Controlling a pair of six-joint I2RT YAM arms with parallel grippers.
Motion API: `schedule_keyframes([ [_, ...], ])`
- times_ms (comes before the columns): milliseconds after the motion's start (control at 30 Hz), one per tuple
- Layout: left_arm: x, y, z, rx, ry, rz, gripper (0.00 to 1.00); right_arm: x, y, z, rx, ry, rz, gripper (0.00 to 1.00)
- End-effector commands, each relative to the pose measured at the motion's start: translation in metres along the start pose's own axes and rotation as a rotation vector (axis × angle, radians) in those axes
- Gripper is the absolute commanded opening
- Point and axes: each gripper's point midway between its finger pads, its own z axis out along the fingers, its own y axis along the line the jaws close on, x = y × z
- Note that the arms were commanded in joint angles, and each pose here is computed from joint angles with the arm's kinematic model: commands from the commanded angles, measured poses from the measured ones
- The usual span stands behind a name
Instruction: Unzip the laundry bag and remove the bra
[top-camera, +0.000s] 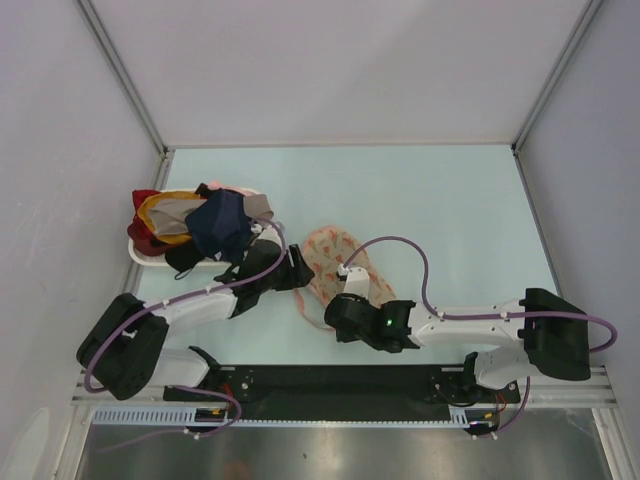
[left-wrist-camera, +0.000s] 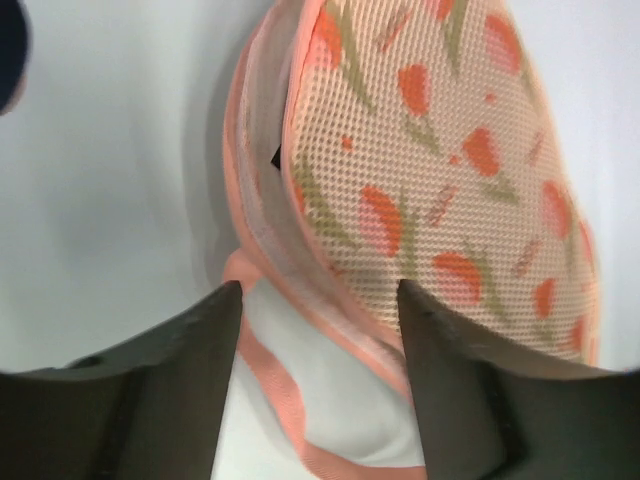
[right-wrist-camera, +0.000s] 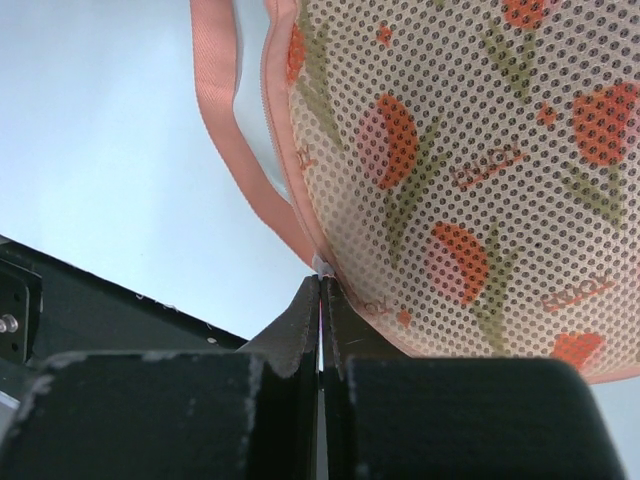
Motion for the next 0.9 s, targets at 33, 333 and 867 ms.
schedule_keyframes([
  [33, -0.032, -0.012, -0.018, 0.032, -0.112, 0.023, 0.80, -0.003, 0.014, 0.003, -0.023, -0.007, -0.021, 0.00],
  [333, 0.006, -0.014, -0.046, 0.095, -0.073, -0.041, 0.81, -0.006, 0.041, 0.020, -0.069, 0.004, -0.073, 0.00],
  [867, 0.060, -0.028, -0.045, 0.133, 0.048, -0.081, 0.71, -0.022, 0.073, 0.031, -0.133, -0.028, -0.108, 0.00],
])
